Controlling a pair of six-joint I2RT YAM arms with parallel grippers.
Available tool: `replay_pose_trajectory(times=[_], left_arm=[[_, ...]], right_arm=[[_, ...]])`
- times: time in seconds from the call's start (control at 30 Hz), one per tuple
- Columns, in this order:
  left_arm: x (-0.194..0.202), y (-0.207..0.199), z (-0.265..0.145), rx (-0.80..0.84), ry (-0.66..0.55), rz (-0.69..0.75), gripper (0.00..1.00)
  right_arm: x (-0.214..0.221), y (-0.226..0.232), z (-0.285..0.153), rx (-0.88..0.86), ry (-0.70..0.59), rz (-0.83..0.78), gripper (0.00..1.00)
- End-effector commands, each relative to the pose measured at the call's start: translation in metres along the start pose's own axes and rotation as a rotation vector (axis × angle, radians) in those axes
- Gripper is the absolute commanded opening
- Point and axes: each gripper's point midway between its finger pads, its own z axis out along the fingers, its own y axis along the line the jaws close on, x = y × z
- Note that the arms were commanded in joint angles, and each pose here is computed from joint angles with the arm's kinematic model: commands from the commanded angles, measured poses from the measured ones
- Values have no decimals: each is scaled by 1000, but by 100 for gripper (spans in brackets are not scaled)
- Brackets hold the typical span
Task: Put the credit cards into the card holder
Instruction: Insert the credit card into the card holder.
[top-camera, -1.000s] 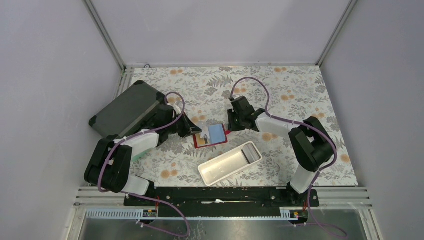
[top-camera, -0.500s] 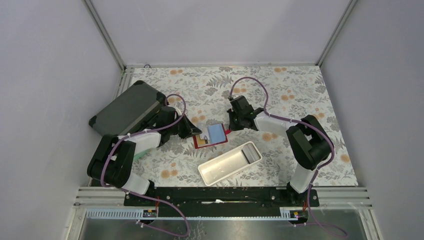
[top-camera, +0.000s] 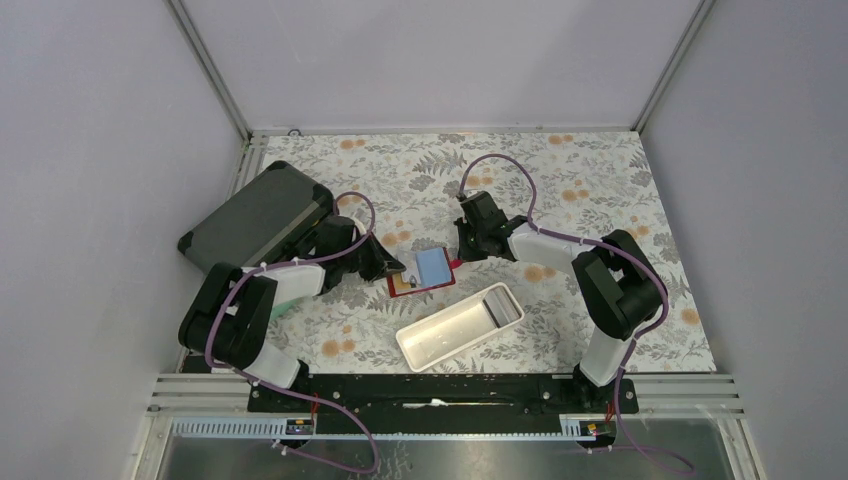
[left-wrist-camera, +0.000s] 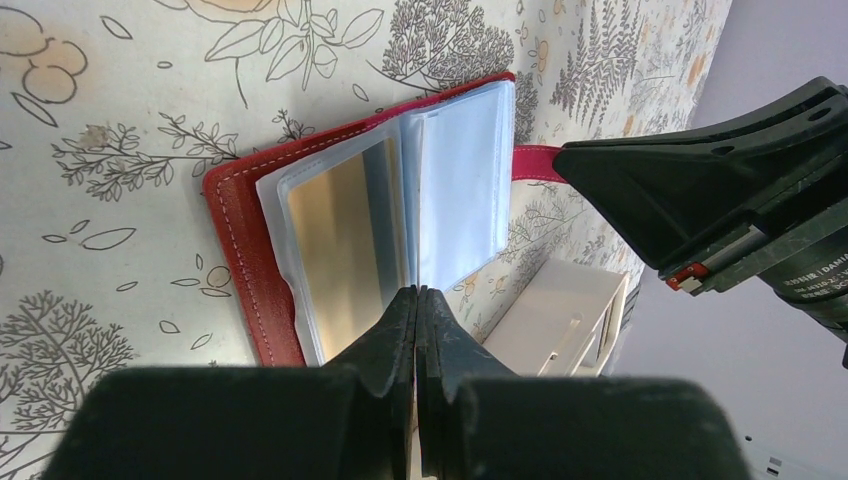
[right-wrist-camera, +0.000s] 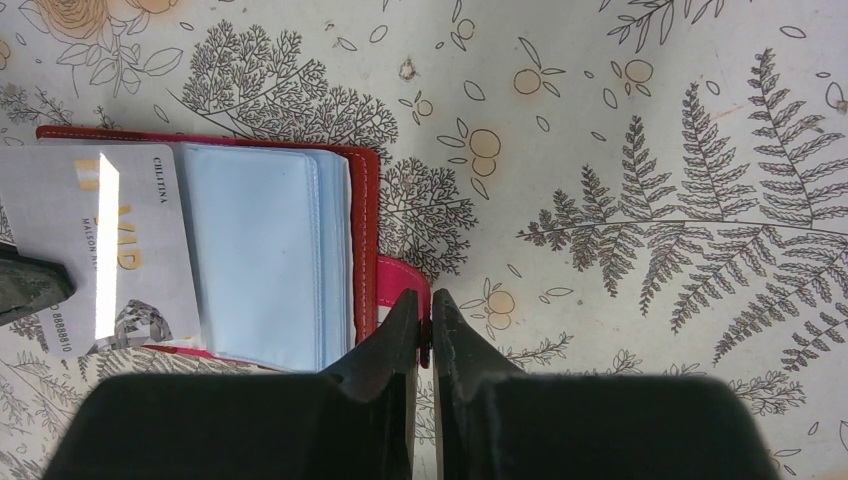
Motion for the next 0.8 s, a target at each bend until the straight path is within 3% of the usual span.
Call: replay_pose_trajectory(times=[0.0,0.77], left_arm=[[-1,-4,4,26,-16,0,0],[12,-2,8,25,11,-15,0]], right_arm=[[-16,4,2,-10,-34,3,0],[-18,4,2,-12,-38,9,0]])
